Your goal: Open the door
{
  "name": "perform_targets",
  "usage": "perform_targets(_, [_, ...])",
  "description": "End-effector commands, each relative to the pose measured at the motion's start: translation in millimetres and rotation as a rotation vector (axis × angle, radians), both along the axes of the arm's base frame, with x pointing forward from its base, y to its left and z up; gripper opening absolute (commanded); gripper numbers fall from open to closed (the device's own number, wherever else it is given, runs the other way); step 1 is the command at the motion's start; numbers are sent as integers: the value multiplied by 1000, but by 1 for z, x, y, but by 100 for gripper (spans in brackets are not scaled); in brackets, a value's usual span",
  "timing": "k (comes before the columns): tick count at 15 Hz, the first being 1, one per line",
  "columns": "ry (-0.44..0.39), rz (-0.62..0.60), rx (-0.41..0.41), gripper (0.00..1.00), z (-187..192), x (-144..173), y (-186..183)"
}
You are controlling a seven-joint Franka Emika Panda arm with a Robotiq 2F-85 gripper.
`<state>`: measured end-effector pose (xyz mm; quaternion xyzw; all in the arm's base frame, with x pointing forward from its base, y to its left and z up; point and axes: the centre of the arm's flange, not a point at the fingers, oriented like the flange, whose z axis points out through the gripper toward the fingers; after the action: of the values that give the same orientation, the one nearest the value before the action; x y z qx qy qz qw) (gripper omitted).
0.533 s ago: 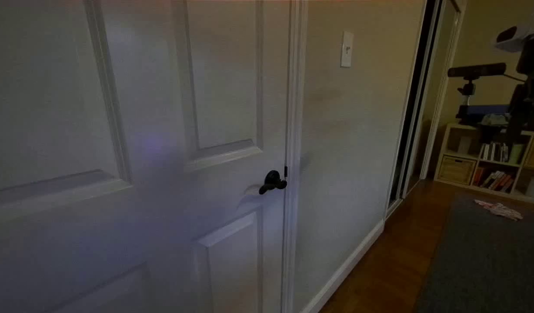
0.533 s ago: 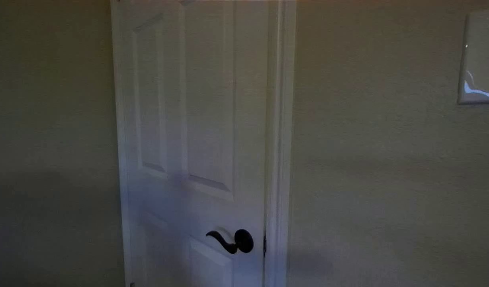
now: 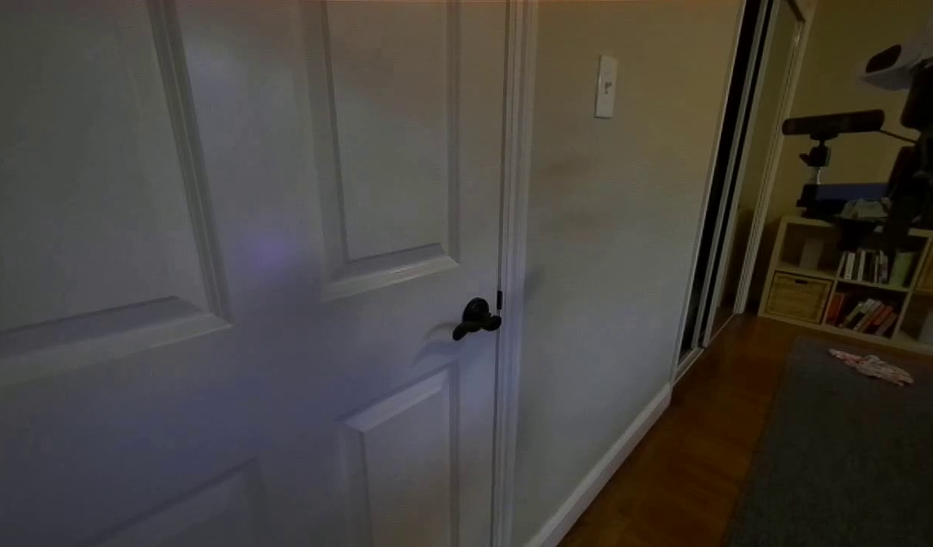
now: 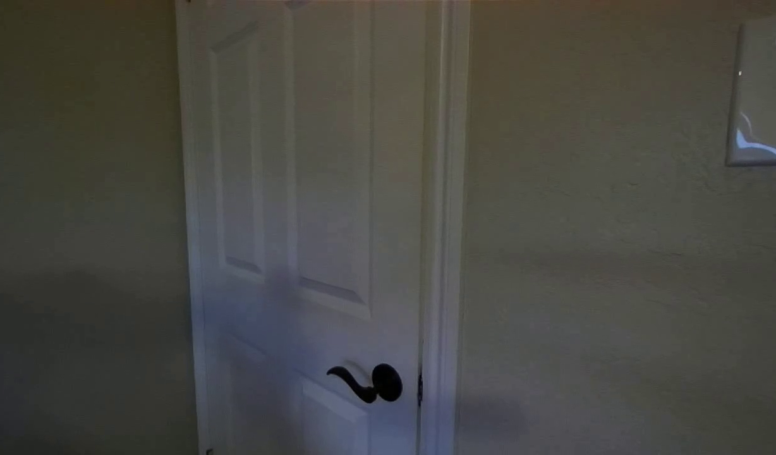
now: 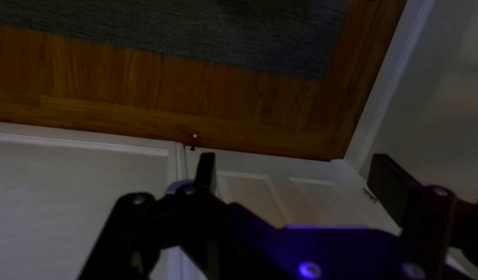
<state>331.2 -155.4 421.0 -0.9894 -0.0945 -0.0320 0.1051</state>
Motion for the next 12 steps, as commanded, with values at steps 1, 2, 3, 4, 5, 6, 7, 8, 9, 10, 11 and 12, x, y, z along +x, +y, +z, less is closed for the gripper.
perform_targets(1, [-6, 47, 20, 100, -4, 9, 11])
perform_targets(2, [-25, 73, 42, 100, -5, 14, 19])
perform_targets(3, [-47, 91, 69, 100, -6, 20, 27])
perform_targets(4, [-63, 103, 94, 100, -8, 25, 34])
perform_targets(5, [-76, 108, 118, 100, -10, 33, 42])
perform_targets(6, [-86, 99, 135, 100, -12, 41, 50])
perform_targets(7, [-98, 83, 150, 100, -13, 48, 57])
perform_targets(8, [-116, 64, 165, 100, -14, 58, 65])
perform_targets(9, [-135, 43, 173, 100, -15, 66, 72])
perform_targets(10, [-158, 17, 184, 100, -16, 75, 79])
perform_targets(11, [-181, 1, 198, 100, -16, 84, 85])
perform_targets(12, [-204, -15, 204, 100, -17, 91, 91])
